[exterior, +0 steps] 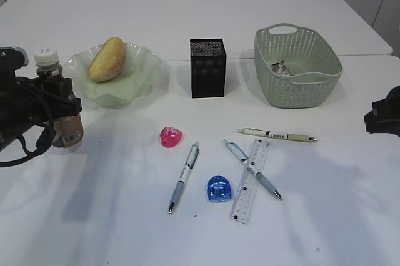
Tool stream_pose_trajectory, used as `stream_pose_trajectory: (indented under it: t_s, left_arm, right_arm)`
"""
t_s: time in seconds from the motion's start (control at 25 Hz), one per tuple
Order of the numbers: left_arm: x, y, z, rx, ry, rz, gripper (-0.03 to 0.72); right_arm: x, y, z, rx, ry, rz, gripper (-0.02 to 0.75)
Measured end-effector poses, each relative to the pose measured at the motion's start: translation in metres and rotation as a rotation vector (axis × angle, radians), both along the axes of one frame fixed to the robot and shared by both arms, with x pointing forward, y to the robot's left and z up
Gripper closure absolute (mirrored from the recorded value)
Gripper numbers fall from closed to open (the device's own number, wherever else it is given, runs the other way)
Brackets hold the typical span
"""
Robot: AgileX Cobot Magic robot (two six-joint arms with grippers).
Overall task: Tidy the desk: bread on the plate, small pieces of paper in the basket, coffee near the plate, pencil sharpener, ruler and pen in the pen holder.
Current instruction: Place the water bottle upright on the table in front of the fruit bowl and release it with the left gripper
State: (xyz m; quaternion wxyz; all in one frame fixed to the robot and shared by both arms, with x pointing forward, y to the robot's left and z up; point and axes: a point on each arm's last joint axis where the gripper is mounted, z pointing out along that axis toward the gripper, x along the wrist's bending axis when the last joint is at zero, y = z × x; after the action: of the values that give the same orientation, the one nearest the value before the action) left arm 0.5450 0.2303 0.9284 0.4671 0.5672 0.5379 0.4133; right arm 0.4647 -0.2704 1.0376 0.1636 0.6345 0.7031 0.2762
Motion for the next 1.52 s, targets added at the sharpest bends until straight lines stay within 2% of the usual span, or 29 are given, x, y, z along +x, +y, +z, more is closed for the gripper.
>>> stream_pose_trajectory:
  t_s: [0.4,0.6,1.2,1.52]
  left_arm:
    - [0.003,0.0,-0.015,0.0,-0.015,0.013,0.421]
    - [0.005,0.001,-0.018,0.004,-0.067,0.021,0.422]
    - [0.005,-0.001,-0.021,0.013,-0.066,0.0,0.422]
    - [0.006,-0.003,-0.033,0.029,-0.031,-0.021,0.423]
  right_arm:
    - [0.0,0.0,0.0,-0.003,-0.002,0.003,0.422]
    - [0.0,0.0,0.0,-0.003,-0.003,0.004,0.422]
    - [0.0,0.0,0.0,-0.005,-0.004,0.008,0.422]
    - [0.0,0.0,0.0,-0.003,-0.004,0.009,0.422]
